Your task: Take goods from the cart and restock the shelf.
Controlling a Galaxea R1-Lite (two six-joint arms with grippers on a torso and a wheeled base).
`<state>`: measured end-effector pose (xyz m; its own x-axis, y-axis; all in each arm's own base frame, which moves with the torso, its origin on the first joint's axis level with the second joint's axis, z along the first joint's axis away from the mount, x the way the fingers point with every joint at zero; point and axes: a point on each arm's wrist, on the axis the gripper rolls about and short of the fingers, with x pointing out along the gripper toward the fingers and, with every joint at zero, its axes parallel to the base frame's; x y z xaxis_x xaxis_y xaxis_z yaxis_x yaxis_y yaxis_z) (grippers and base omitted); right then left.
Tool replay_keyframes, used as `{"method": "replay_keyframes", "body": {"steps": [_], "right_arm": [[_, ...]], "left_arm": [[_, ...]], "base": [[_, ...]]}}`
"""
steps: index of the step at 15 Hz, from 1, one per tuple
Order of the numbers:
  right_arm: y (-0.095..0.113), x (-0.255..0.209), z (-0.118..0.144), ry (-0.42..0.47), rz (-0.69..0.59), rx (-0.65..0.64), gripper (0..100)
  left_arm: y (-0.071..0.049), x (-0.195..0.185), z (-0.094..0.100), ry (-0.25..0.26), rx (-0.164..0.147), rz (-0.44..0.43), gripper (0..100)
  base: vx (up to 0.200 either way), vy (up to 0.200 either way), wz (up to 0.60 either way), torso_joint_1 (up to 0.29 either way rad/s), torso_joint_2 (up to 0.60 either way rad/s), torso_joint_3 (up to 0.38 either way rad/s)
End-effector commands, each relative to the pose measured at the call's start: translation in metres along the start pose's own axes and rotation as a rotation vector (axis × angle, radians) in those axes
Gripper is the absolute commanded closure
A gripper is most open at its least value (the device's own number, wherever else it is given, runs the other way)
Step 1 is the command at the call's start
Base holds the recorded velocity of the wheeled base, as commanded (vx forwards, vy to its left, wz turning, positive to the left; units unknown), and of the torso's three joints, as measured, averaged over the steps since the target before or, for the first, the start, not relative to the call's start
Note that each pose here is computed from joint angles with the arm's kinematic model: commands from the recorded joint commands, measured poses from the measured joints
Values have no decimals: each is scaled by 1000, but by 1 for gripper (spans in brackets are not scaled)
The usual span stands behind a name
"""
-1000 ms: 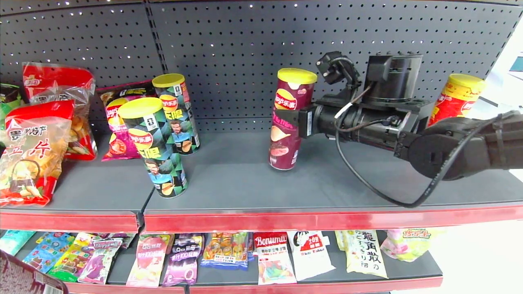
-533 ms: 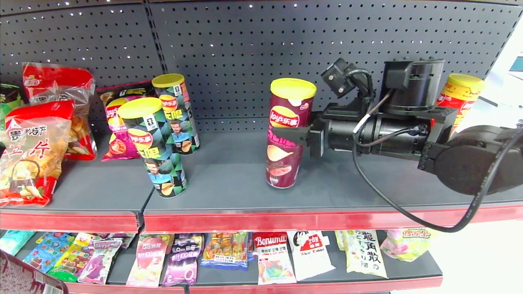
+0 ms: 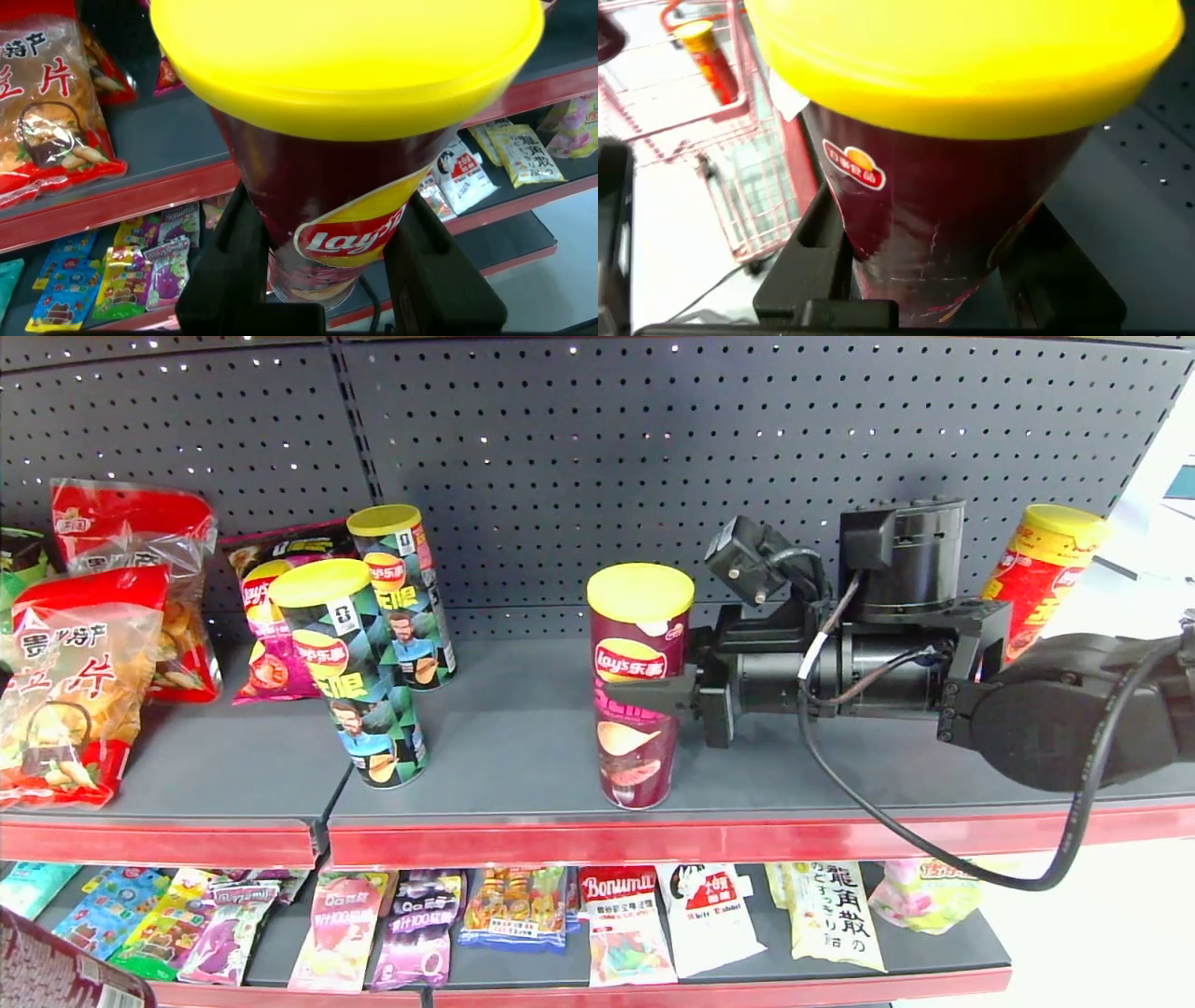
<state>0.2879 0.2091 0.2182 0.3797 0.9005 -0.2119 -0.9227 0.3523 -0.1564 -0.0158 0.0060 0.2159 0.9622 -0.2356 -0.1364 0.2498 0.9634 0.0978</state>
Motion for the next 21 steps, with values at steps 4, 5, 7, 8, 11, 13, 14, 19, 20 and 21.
{"method": "replay_keyframes", "body": {"steps": [4,5,7,8,11,13,14,19,20,21], "right_arm": [[-5,-3,-6,12,7,-10,100],[-5,-3,-7,15,7,-8,100],[-3,-3,-11,21,30,0,100],[-2,-3,-11,20,36,1,100],[-3,0,-15,22,56,9,100],[-4,0,-14,19,55,8,100],[-4,1,-14,19,55,8,100],[-5,4,-20,32,59,24,100],[-5,5,-20,33,59,25,100],[-6,5,-20,33,59,25,100]], "left_arm": [[0,3,0,16,1,-5,100],[0,3,0,16,1,-5,100],[0,4,0,19,2,-7,100],[0,4,0,19,2,-7,100],[0,6,0,29,2,-9,100],[0,6,0,29,2,-9,100],[0,6,0,29,2,-9,100],[-1,6,-1,34,2,-9,100],[0,6,-1,32,2,-11,100],[0,6,-1,31,2,-11,100]], "base": [[0,0,0,0,0,0],[0,0,0,0,0,0],[0,0,0,0,0,0],[0,0,0,0,0,0],[0,0,0,0,0,0],[0,0,0,0,0,0],[0,0,0,0,0,0],[0,0,0,0,0,0],[0,0,0,0,0,0],[0,0,0,0,0,0]]}}
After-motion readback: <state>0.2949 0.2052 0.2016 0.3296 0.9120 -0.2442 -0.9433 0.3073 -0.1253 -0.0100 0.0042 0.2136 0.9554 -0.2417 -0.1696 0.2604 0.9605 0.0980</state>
